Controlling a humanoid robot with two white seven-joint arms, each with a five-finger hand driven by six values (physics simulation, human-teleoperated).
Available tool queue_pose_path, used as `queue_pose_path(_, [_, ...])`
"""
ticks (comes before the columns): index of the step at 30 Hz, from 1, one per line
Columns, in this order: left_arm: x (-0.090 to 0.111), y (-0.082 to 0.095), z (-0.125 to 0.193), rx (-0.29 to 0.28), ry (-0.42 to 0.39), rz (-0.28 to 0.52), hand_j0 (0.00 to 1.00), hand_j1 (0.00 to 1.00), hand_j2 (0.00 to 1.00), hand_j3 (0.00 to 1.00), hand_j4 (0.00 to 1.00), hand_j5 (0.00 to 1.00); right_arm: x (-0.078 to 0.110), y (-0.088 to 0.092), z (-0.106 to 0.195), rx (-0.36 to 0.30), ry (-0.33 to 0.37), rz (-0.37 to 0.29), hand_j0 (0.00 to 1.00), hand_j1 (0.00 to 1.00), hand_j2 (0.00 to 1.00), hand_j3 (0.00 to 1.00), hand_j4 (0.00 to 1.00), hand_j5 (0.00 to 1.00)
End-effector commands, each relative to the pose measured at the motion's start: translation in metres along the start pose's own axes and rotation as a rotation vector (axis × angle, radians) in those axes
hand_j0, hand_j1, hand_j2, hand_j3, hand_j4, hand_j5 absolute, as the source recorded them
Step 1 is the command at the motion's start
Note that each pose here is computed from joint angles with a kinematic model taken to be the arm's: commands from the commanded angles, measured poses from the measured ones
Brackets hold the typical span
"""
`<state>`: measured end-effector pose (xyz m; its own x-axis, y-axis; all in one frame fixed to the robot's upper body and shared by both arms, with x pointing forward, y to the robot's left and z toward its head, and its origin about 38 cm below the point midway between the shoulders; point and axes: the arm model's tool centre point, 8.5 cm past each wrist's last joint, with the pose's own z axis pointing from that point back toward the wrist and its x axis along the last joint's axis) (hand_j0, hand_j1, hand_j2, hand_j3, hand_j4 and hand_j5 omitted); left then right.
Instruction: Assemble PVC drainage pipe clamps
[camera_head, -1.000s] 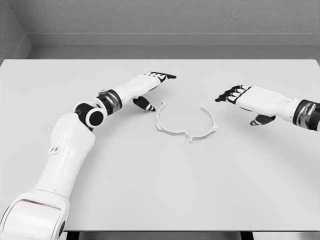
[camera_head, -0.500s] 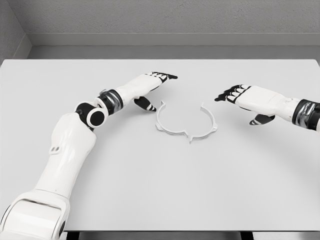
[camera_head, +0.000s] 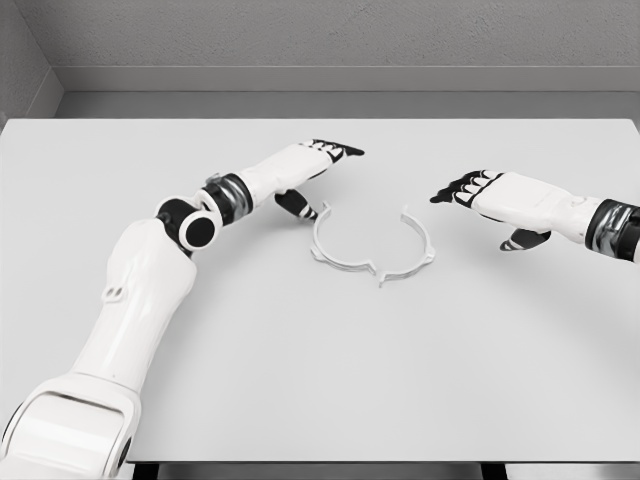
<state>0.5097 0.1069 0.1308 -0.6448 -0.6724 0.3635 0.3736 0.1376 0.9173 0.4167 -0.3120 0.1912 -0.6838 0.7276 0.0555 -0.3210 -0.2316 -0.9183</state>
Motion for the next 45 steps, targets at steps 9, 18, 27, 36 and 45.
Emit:
queue_pose_path(9, [0.005,0.007,-0.006,-0.005,-0.014,-0.019,1.00,1.00,1.00,1.00,1.00,1.00,-0.001,0.001,0.001,0.001,0.003,-0.004,1.00,1.00,1.00,1.00,1.00,1.00])
queue_pose_path(18, [0.017,0.002,-0.011,-0.023,-0.048,-0.035,1.00,1.00,1.00,1.00,1.00,1.00,-0.002,0.004,0.002,0.014,0.006,-0.005,1.00,1.00,1.00,1.00,1.00,1.00])
queue_pose_path(27, [0.028,0.014,-0.012,0.006,-0.075,-0.067,1.00,1.00,1.00,1.00,1.00,1.00,-0.002,0.006,0.002,0.016,0.006,-0.009,1.00,1.00,1.00,1.00,1.00,1.00])
queue_pose_path(36, [0.027,0.036,0.003,0.101,-0.070,-0.061,1.00,1.00,1.00,1.00,1.00,1.00,0.001,0.007,0.002,0.015,-0.003,-0.008,1.00,1.00,1.00,1.00,1.00,1.00])
queue_pose_path(45, [0.004,0.006,0.004,0.037,-0.014,0.009,1.00,1.00,1.00,1.00,1.00,1.00,-0.002,0.006,0.002,0.014,0.006,-0.010,1.00,1.00,1.00,1.00,1.00,1.00])
